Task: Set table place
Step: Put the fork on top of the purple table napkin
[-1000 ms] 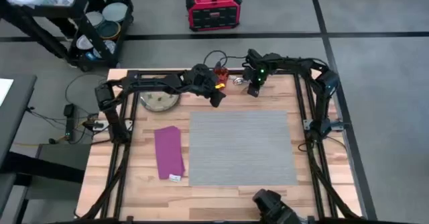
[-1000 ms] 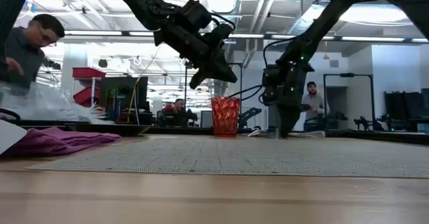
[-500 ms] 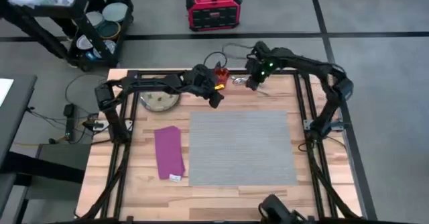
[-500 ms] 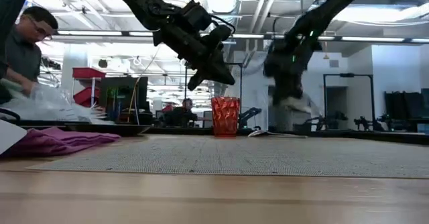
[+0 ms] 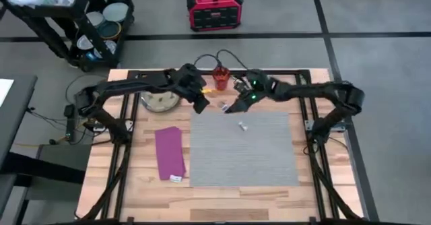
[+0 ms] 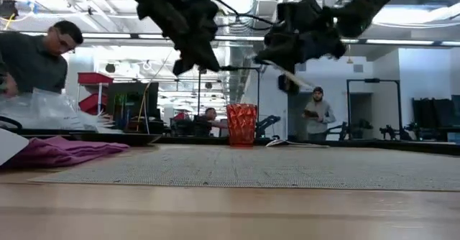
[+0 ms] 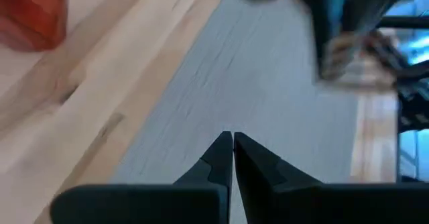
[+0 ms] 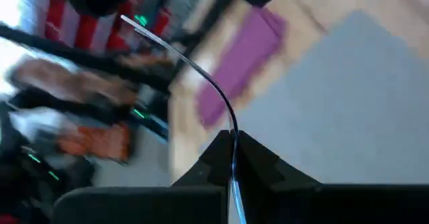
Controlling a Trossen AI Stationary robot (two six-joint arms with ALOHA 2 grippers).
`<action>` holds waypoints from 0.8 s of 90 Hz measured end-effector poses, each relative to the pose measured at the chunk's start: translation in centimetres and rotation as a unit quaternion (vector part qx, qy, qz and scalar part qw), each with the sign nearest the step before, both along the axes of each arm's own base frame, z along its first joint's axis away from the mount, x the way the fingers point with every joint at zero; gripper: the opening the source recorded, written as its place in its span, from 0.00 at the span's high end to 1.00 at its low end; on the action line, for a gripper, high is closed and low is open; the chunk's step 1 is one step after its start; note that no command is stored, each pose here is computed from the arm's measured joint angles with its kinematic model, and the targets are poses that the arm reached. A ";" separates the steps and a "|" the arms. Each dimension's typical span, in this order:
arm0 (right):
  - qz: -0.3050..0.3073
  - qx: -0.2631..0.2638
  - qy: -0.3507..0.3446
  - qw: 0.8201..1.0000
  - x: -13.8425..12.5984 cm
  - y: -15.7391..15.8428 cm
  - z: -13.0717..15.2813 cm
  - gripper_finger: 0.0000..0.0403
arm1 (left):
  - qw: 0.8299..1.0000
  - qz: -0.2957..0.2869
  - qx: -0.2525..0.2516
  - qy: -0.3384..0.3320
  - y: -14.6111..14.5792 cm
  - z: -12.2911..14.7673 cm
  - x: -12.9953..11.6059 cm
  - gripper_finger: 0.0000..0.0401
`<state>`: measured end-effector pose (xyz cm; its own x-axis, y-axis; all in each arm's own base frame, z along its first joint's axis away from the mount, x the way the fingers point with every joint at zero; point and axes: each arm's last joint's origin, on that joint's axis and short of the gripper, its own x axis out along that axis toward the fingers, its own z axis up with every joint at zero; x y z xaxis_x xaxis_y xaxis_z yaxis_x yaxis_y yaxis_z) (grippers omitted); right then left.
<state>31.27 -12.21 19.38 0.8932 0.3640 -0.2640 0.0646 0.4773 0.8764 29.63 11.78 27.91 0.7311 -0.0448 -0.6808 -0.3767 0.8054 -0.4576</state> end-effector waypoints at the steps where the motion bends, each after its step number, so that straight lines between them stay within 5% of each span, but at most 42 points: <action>1: -0.002 0.006 0.001 1.000 0.2 0.0 -0.3 1.00 | 1.000 0.000 -0.001 -0.001 -0.1 0.1 -0.1 1.00; 36: 0.026 0.056 0.025 0.998 5.7 5.3 -5.8 0.96 | 0.999 -0.036 -0.027 0.009 -3.6 0.2 0.4 1.00; 72: 0.027 0.036 0.012 0.999 5.7 4.8 -6.2 0.53 | 0.999 -0.040 -0.024 0.013 -4.0 0.2 0.5 1.00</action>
<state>37.02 -7.44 13.17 0.8657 0.4299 -0.2565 0.0620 0.4163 0.9071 30.10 7.81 28.10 0.7066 -0.1354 -0.6945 -0.3237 0.8109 -0.4874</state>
